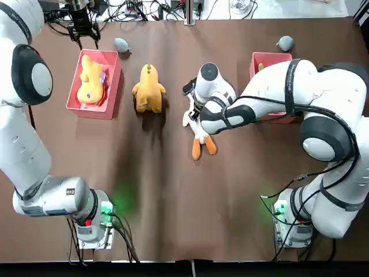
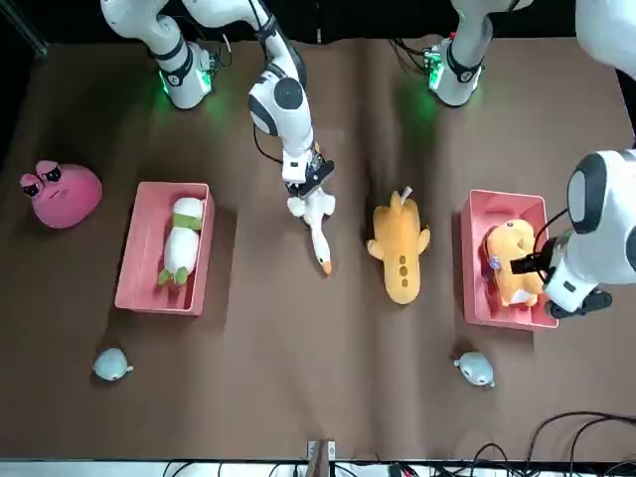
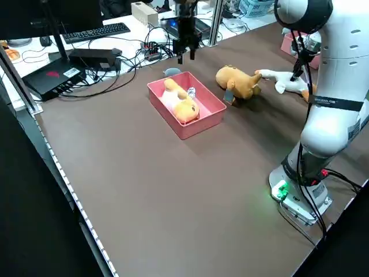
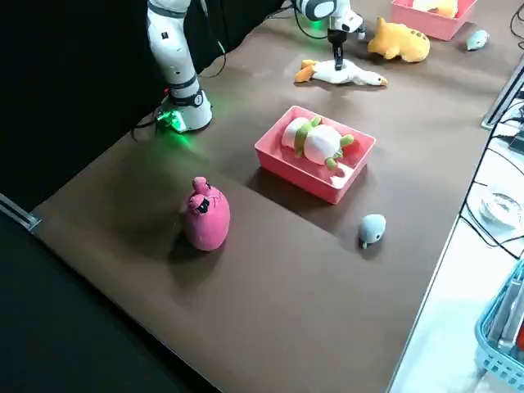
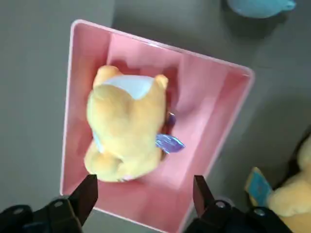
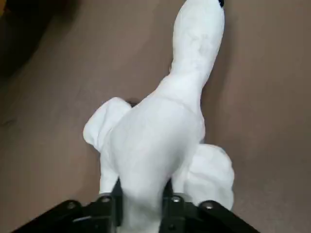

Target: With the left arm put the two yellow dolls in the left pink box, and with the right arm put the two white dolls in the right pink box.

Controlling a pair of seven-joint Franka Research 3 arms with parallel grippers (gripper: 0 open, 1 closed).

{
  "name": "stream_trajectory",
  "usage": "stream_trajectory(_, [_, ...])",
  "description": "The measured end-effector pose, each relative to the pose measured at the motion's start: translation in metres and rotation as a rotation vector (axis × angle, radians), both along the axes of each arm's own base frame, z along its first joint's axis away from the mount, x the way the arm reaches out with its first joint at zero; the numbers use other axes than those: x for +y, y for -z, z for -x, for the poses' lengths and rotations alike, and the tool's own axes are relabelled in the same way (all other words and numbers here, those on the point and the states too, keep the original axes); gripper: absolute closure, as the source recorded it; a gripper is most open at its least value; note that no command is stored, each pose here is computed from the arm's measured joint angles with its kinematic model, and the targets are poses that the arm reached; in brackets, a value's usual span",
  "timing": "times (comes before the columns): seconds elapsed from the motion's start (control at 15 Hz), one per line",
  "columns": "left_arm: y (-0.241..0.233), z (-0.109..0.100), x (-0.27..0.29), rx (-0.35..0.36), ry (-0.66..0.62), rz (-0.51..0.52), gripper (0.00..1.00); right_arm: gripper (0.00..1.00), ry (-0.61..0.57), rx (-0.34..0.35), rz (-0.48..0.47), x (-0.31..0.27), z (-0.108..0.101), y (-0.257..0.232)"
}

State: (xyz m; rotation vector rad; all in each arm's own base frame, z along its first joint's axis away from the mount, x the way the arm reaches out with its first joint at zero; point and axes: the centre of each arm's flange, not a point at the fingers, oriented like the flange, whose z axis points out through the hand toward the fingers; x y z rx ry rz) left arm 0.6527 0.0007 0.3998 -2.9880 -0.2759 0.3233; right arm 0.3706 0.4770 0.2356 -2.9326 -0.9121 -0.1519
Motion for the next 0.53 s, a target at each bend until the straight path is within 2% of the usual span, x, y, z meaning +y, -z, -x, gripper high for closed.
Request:
stream_trajectory(0.13, [-0.007, 0.002, -0.03, -0.013, -0.029, -0.003, 0.13, 0.81, 0.044, 0.002, -0.005, 0.0, -0.002, -0.002])
stream_trajectory(0.2, [-0.006, 0.004, -0.046, -0.015, -0.048, -0.005, 0.13, 0.86, 0.087, 0.003, -0.011, 0.0, -0.003, -0.006])
stream_trajectory(0.27, [-0.004, 0.005, -0.06, -0.013, -0.065, -0.008, 0.13, 0.86, 0.132, 0.008, -0.009, -0.002, -0.005, -0.013])
stream_trajectory(0.33, [0.004, 0.01, -0.085, -0.004, -0.098, -0.013, 0.13, 0.86, 0.227, 0.037, 0.037, -0.023, -0.022, -0.044])
stream_trajectory(0.53, [0.02, 0.015, -0.123, 0.026, -0.138, 0.014, 0.13, 0.86, 0.37, 0.063, 0.068, -0.1, -0.076, -0.123])
